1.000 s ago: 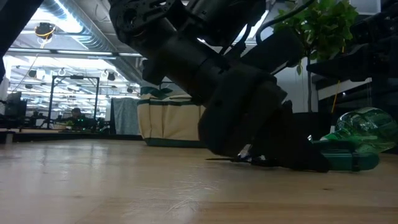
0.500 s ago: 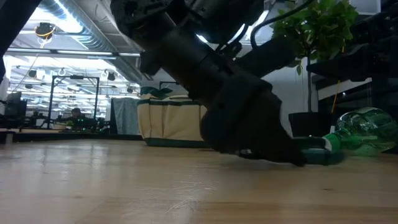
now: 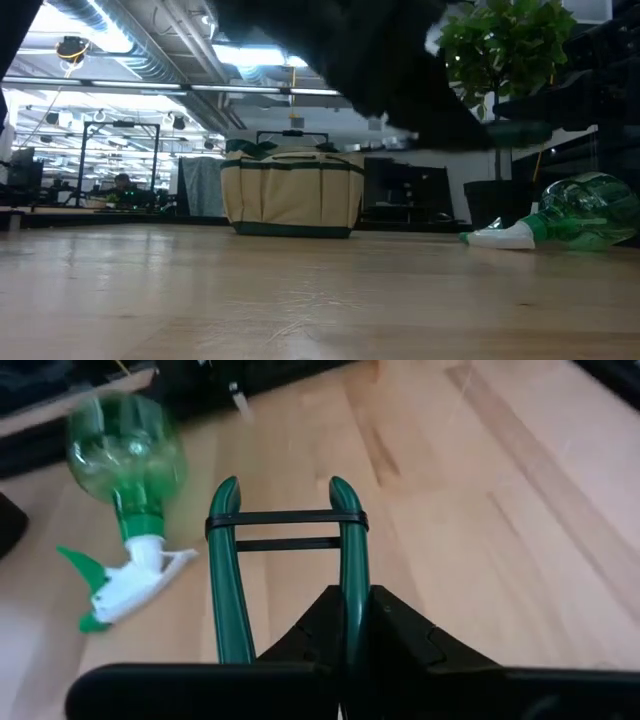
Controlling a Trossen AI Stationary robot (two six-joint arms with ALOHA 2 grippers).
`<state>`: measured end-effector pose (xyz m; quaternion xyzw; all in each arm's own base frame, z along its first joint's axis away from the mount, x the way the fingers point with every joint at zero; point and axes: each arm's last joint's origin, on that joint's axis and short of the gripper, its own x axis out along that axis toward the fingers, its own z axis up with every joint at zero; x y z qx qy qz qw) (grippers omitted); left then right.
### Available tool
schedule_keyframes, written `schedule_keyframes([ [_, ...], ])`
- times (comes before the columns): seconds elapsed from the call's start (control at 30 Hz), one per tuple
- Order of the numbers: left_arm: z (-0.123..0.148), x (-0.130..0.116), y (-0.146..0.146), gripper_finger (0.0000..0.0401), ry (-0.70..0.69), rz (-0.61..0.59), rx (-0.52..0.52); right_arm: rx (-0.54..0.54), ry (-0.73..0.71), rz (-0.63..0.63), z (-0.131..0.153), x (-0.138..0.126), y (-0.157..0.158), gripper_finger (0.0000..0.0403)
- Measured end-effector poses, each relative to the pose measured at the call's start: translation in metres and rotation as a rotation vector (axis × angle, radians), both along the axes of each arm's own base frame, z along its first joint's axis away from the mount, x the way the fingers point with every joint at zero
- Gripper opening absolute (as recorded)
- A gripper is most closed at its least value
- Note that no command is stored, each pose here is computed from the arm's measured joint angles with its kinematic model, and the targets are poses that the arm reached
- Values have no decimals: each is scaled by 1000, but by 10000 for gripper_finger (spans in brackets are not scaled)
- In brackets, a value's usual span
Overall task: Pick & Place Garden tools in Gardening bag
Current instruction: Put the green shear scissors into the light brown gardening bag
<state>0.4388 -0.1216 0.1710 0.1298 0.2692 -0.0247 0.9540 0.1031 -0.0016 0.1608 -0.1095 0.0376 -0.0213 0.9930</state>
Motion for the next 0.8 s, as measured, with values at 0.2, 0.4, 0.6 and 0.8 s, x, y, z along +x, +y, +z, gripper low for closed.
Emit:
schedule_keyframes([
  [0.2,31,-8,-5,27,-59,-11,-4,0,0,-1,0,0,0,186],
  [0.4,60,-20,-8,28,-114,8,31,0,0,-2,0,0,0,185],
  [0.6,93,-38,-8,28,-146,59,73,0,0,-3,0,0,0,185],
  [0.8,122,-52,-2,28,-190,85,112,0,0,-3,0,0,0,185],
])
